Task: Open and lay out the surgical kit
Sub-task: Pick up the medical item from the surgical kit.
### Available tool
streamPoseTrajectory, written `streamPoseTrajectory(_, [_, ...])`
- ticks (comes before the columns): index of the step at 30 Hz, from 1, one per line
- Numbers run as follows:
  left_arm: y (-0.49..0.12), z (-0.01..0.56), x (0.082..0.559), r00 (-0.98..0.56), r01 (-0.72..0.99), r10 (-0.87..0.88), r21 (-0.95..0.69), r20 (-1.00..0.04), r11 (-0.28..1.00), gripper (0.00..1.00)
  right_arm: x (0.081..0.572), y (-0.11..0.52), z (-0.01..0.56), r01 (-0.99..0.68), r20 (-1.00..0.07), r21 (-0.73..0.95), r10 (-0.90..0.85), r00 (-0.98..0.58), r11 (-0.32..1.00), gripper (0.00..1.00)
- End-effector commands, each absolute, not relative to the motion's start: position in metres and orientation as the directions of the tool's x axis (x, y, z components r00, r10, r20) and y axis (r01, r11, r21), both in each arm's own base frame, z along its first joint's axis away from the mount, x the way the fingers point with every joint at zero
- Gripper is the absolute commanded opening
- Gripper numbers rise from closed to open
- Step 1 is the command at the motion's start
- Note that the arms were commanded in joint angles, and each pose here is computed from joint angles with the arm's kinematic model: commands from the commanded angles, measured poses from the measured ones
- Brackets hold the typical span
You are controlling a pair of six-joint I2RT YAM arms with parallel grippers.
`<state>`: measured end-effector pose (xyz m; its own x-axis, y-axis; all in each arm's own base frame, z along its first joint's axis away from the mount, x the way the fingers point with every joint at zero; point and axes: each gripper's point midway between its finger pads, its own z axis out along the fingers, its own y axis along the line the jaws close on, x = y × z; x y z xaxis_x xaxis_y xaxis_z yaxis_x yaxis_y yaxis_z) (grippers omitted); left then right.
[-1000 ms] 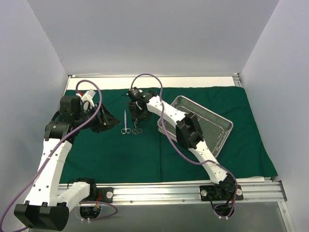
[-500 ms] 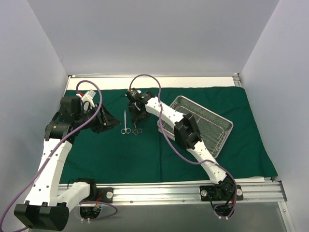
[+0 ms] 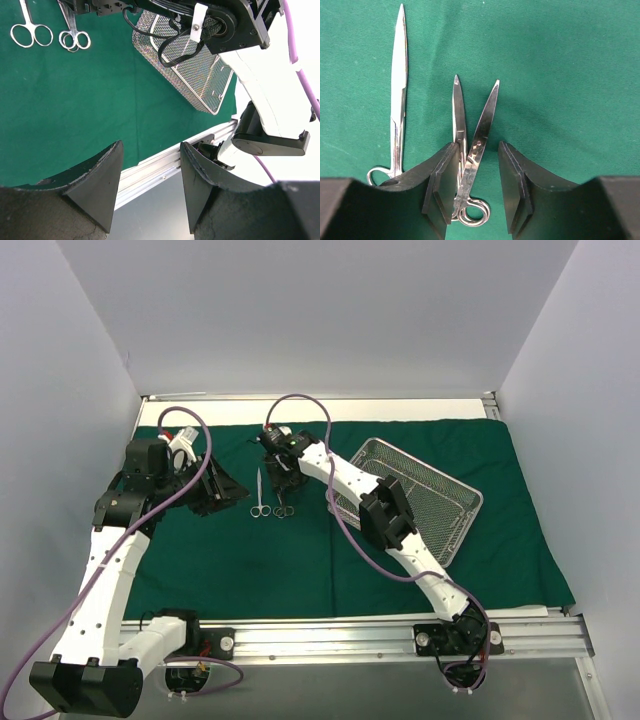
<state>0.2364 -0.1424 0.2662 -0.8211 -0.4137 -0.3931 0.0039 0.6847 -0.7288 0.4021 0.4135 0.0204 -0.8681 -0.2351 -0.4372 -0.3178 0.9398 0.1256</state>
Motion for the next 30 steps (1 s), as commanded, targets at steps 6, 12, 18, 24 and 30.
streamPoseTrajectory(6, [-0.144, 0.274, 0.242, -0.805, 0.043, -0.418, -0.743, -0.421, 0.668, 0.58, 0.405, 0.411, 0.038, -0.314, -0.488, 0.062, -0.245, -0.838, 0.948, 0.38])
streamPoseTrajectory(12, [-0.144, 0.274, 0.241, -0.805, 0.043, -0.418, -0.744, -0.421, 0.667, 0.58, 0.404, 0.415, 0.046, -0.316, -0.512, 0.057, -0.244, -0.824, 0.947, 0.38])
streamPoseTrajectory(18, [-0.144, 0.274, 0.24, -0.807, 0.044, -0.416, -0.745, -0.419, 0.665, 0.58, 0.407, 0.418, 0.058, -0.314, -0.544, 0.07, -0.227, -0.807, 0.947, 0.38])
streamPoseTrajectory(24, [-0.144, 0.274, 0.241, -0.806, 0.046, -0.416, -0.745, -0.421, 0.665, 0.58, 0.405, 0.418, 0.054, -0.312, -0.532, 0.067, -0.231, -0.815, 0.948, 0.38])
streamPoseTrajectory(30, [-0.144, 0.273, 0.241, -0.807, 0.045, -0.415, -0.745, -0.42, 0.666, 0.58, 0.406, 0.42, 0.056, -0.311, -0.536, 0.078, -0.223, -0.814, 0.947, 0.38])
